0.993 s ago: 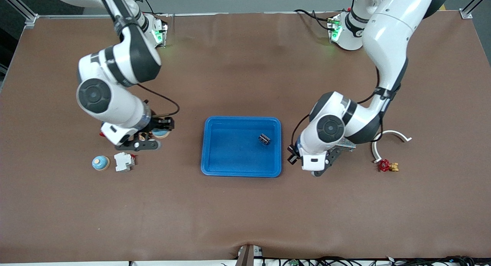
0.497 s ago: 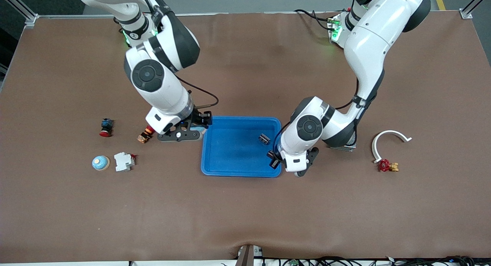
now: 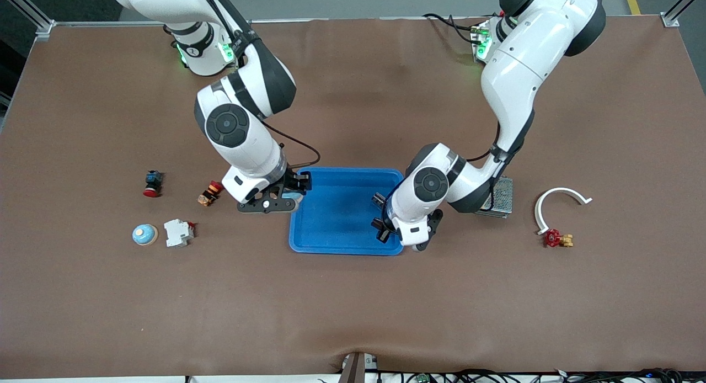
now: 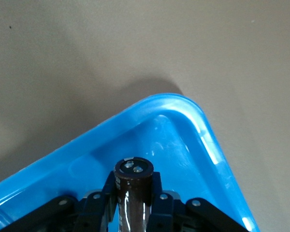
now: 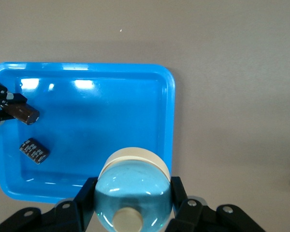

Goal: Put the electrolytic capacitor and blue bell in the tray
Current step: 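Place the capacitor in the tray while the right gripper carries the bell, then lower the bell into the tray while the left gripper withdraws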

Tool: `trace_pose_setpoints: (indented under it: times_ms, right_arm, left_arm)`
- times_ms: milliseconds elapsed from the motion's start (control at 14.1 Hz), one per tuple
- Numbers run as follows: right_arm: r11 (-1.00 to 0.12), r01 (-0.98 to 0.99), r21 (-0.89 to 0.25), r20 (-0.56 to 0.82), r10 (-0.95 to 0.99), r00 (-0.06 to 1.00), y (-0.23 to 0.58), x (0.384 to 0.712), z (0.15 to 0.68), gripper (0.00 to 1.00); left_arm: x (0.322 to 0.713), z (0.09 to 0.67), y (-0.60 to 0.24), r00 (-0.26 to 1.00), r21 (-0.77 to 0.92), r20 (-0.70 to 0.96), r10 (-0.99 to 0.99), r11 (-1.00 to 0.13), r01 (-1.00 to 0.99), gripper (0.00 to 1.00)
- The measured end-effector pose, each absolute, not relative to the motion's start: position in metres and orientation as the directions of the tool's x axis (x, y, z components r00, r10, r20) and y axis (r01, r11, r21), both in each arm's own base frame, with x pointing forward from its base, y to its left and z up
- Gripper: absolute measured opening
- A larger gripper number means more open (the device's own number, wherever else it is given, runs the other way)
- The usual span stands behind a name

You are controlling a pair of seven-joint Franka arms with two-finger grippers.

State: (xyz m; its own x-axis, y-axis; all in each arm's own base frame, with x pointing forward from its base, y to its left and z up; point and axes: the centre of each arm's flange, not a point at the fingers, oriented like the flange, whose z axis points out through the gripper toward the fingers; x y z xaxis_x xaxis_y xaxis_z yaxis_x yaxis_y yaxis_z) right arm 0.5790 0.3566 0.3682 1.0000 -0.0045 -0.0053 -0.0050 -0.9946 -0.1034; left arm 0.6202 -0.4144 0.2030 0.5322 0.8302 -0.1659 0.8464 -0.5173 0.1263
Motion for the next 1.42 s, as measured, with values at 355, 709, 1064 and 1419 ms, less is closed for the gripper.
trace_pose_setpoints:
  times_ms: [355, 709, 1064, 1419]
  right_arm:
    - [-0.992, -0.035, -0.124, 0.028, -0.038, 0.999, 0.384, 0.558, 0.329, 0.66]
    - [-0.993, -0.038, -0.109, 0.018, -0.040, 0.999, 0.398, 0.549, 0.292, 0.66]
    - [-0.996, -0.030, -0.080, 0.010, -0.031, 0.999, 0.394, 0.545, 0.263, 0.66]
    - [-0.996, -0.035, -0.085, 0.027, -0.038, 0.999, 0.392, 0.547, 0.233, 0.66]
  left_arm:
    - [0.619, 0.201, -0.417, 0.532, 0.125, -0.170, 0.830, -0.517, 0.847, 0.55]
    - [0.621, 0.215, -0.417, 0.551, 0.086, -0.156, 0.820, -0.545, 0.834, 1.00]
    - [0.643, 0.291, -0.375, 0.659, 0.074, -0.096, 0.746, -0.655, 0.752, 1.00]
    - [0.668, 0.372, -0.298, 0.773, 0.071, -0.033, 0.634, -0.770, 0.634, 1.00]
